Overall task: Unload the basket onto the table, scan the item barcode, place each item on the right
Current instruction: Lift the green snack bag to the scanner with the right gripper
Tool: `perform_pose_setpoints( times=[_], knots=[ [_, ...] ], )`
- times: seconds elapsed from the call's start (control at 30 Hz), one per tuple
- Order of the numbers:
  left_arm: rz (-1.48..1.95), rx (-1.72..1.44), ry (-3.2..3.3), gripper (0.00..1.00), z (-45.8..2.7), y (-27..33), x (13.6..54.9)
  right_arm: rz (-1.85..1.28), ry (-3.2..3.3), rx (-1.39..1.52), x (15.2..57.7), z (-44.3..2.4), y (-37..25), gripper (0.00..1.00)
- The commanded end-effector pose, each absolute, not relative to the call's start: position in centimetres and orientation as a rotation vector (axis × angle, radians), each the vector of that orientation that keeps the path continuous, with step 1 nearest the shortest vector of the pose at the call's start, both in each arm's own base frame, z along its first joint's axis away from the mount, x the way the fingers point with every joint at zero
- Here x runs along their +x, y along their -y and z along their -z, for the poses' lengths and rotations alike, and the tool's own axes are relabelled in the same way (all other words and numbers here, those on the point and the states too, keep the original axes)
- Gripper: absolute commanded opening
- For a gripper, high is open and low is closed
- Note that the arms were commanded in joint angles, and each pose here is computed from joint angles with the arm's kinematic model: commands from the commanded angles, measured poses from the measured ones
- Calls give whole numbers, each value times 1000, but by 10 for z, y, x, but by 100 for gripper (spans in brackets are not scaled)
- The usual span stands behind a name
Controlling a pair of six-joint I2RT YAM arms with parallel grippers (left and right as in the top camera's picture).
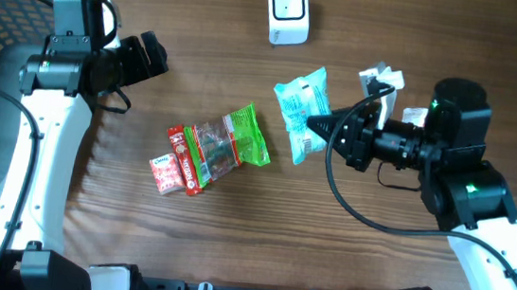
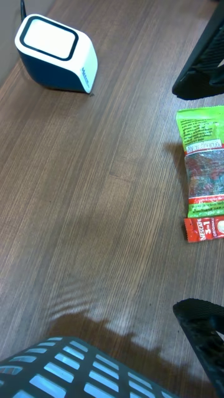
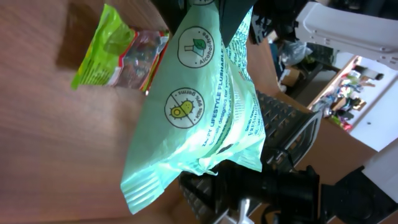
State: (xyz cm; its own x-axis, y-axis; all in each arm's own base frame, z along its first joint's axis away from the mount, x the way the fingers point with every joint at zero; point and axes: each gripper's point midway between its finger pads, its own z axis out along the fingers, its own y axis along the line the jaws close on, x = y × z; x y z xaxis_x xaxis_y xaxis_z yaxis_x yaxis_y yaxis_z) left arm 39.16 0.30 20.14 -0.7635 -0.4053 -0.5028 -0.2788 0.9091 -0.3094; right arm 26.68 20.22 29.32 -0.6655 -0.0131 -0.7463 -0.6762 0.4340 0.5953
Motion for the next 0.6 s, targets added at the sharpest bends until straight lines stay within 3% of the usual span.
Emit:
perform_pose_setpoints(
  times=[0.0, 0.27, 0.57],
  knots=[
    [280, -479, -2473, 100, -206, -6, 392, -1204, -2035, -535, 273, -293, -198, 4],
    [280, -479, -2473, 100, -206, -6, 392, -887, -2307, -282, 296, -233, -161, 4],
    [280, -479, -2473, 100, -206, -6, 392, -831, -2431, -222, 293, -205, -153, 4]
  ],
)
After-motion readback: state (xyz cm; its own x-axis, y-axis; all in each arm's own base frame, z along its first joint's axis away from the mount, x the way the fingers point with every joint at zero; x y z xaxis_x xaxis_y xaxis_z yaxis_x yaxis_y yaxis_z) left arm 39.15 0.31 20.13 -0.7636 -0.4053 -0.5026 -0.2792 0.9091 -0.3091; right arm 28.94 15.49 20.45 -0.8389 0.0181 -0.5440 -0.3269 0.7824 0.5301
